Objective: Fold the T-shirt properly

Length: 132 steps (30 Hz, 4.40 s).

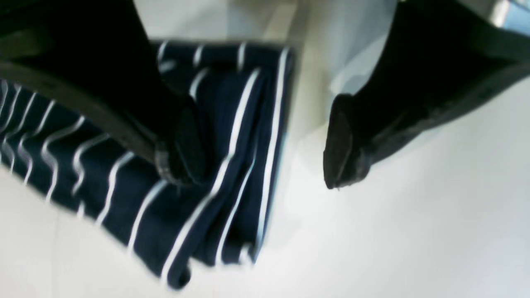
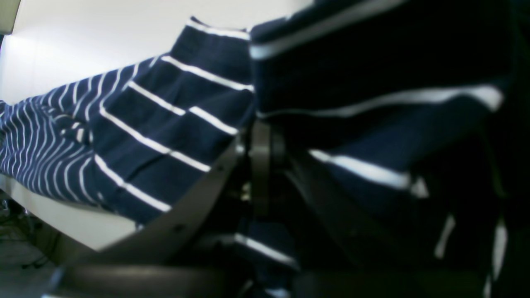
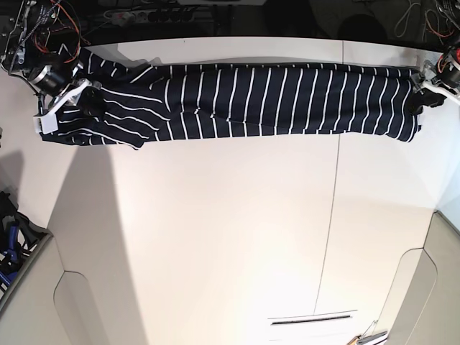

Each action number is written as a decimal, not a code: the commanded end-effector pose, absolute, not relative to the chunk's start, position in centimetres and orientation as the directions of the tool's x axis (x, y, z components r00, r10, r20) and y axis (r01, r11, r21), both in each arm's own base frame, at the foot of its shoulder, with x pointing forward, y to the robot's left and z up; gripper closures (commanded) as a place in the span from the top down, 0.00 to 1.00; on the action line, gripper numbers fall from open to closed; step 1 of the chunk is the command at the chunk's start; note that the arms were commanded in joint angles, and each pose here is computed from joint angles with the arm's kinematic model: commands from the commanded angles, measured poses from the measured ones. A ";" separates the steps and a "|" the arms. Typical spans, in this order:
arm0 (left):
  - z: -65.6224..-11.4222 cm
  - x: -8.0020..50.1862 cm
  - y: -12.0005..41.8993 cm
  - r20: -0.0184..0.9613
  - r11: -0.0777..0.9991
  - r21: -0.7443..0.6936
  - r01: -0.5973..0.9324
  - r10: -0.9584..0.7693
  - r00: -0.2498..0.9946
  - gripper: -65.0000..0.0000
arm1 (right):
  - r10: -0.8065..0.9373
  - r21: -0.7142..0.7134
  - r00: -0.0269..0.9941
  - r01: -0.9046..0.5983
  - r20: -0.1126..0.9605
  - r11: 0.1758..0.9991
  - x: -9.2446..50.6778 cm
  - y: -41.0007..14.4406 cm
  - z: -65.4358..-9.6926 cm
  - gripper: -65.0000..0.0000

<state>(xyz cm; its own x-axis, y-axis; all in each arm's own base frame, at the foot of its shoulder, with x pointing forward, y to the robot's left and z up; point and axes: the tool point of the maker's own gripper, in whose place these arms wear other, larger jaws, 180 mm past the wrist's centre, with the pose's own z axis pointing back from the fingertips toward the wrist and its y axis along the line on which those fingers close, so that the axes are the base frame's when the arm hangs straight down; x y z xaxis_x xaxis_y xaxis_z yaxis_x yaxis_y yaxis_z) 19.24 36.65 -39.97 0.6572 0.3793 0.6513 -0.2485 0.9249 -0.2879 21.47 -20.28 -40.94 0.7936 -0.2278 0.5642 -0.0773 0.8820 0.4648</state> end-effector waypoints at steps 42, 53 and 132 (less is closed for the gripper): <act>-32.0 23.6 31.8 0.761 0.949 -0.289 0.128 0.146 0.632 0.00 | -0.386 0.598 0.700 -0.074 0.601 0.798 21.9 -22.7 -35.8 0.36; -26.6 25.5 30.0 0.826 0.976 -0.033 0.216 -0.095 0.555 0.00 | -0.411 0.568 0.642 -0.046 0.647 0.822 22.0 -25.1 -34.1 0.37; -30.7 19.4 -3.4 0.824 0.564 -0.403 0.721 -0.119 0.554 0.62 | -0.377 0.596 0.799 0.029 0.469 0.802 19.6 -23.0 -41.4 0.52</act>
